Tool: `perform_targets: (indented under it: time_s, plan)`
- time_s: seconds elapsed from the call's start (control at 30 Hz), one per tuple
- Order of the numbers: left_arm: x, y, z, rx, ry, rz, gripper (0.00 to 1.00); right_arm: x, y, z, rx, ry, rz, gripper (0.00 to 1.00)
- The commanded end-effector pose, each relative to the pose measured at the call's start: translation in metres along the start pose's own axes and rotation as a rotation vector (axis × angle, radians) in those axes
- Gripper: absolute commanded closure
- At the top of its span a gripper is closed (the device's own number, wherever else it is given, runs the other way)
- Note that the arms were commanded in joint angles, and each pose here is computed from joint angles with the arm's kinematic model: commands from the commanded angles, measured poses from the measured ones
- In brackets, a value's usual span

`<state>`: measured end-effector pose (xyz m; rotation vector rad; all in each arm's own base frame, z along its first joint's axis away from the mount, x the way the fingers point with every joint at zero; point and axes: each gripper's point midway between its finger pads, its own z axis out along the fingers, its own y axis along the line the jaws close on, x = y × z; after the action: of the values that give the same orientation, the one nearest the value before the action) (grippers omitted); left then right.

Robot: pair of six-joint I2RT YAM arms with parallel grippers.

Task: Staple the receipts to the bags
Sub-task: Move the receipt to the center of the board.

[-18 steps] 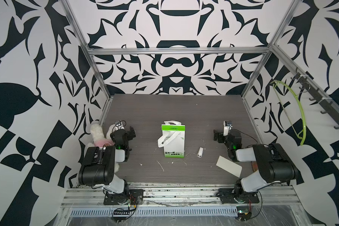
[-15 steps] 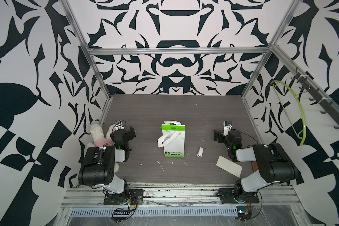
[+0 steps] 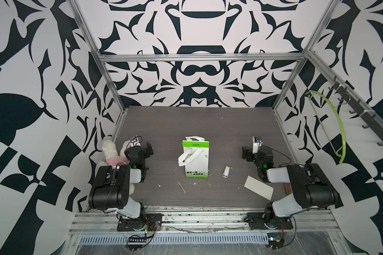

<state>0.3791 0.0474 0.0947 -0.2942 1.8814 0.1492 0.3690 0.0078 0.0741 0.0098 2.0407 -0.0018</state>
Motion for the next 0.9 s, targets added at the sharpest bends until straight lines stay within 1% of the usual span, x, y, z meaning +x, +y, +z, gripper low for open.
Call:
perform_targets:
  time_s: [0.0,0.03,0.07,0.13,0.17,0.23,0.3,0.37,0.43,0.47,0.6,0.67,0.73,0.87]
  plan:
    - [-0.037,0.002,-0.025,-0.028,-0.091,-0.01,0.01,-0.066,-0.021,-0.034,0.118,-0.034,0.097,0.05]
    - [-0.05,-0.001,-0.034,-0.012,-0.066,-0.027,0.01,-0.068,-0.025,-0.046,0.143,0.035,0.125,0.05]
    - [-0.058,-0.007,-0.042,0.018,0.003,-0.029,0.01,-0.079,-0.026,-0.058,0.153,0.067,0.155,0.06]
    - [-0.077,-0.012,-0.059,0.034,0.087,-0.059,0.02,-0.074,-0.024,-0.08,0.155,0.184,0.225,0.08]
    - [-0.087,-0.013,-0.068,0.031,0.125,-0.087,0.04,-0.067,-0.022,-0.091,0.152,0.241,0.263,0.1]
    - [-0.098,-0.019,-0.086,0.059,0.189,-0.101,0.08,-0.053,-0.017,-0.113,0.147,0.328,0.36,0.13]
    - [-0.103,-0.031,-0.103,0.125,0.231,-0.082,0.08,-0.034,-0.01,-0.132,0.137,0.434,0.417,0.2]
    - [-0.104,-0.041,-0.118,0.188,0.262,-0.045,0.08,-0.006,-0.003,-0.151,0.148,0.589,0.473,0.29]
    - [-0.099,-0.05,-0.127,0.257,0.297,-0.013,0.08,0.016,0.005,-0.164,0.14,0.703,0.523,0.36]
    - [-0.096,-0.055,-0.13,0.291,0.318,0.001,0.08,0.025,0.009,-0.168,0.133,0.746,0.541,0.43]
    - [-0.086,-0.069,-0.13,0.366,0.37,0.037,0.08,0.053,0.015,-0.169,0.139,0.847,0.579,0.55]
    - [-0.085,-0.071,-0.126,0.372,0.382,0.038,0.07,0.061,0.019,-0.166,0.136,0.894,0.614,0.57]
    - [-0.088,-0.075,-0.122,0.386,0.377,0.033,0.07,0.067,0.025,-0.16,0.118,0.91,0.656,0.58]
    - [-0.097,-0.082,-0.114,0.404,0.34,0.011,0.06,0.083,0.024,-0.146,0.126,0.917,0.714,0.69]
